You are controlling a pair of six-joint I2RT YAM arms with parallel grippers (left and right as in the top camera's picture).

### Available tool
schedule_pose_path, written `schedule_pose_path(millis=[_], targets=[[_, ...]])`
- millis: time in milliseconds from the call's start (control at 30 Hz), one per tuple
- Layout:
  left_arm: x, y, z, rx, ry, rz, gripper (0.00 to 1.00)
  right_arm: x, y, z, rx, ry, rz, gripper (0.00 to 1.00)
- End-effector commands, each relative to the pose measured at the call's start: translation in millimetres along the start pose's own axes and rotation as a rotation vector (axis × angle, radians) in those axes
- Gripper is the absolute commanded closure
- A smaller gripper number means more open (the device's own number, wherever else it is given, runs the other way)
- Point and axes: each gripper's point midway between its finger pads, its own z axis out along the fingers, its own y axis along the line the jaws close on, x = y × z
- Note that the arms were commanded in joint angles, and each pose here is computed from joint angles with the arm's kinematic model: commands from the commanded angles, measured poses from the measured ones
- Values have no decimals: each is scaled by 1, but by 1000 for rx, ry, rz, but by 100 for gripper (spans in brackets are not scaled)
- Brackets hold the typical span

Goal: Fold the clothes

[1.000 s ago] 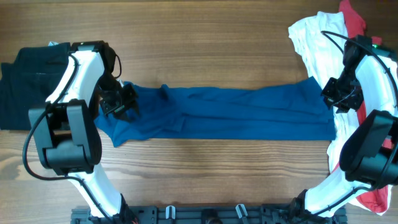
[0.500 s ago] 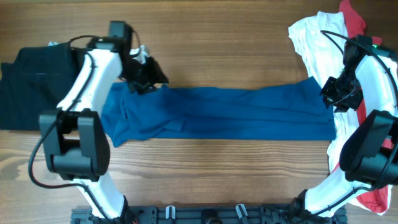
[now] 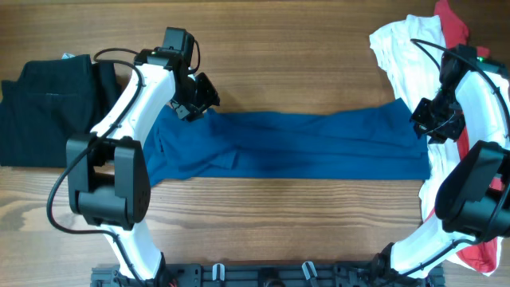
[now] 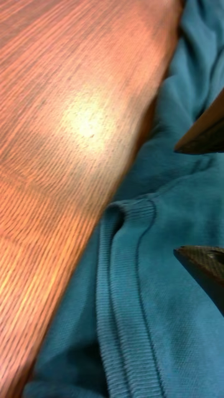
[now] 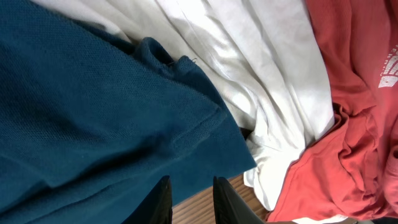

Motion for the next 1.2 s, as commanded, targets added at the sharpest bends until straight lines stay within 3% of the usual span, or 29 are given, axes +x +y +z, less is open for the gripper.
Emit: schedule_pose_path(millis=[0, 233, 333, 467, 800, 867, 1033, 1167], targets=[[-3, 9, 18, -69, -9, -43, 53, 2, 0, -5, -19, -9, -8, 77], [-3, 13, 30, -86, 9, -53, 59, 2, 0, -5, -19, -10, -8, 77], [-3, 12, 30, -83, 6, -51, 69, 3, 0, -5, -19, -9, -8, 77], [-2, 13, 31, -86, 10, -49, 95, 2, 1, -5, -19, -10, -9, 77], [19, -3, 32, -37, 80, 17, 96, 2, 1, -5, -19, -10, -9, 77], [33, -15, 20, 35, 136, 58, 96, 2, 1, -5, -19, -11, -9, 78], [44, -40, -32, 133, 60, 217, 96, -1, 2, -5, -24, -24, -6, 77], [63, -46, -47, 118, 47, 293, 96, -1, 2, -5, -24, -23, -7, 77]])
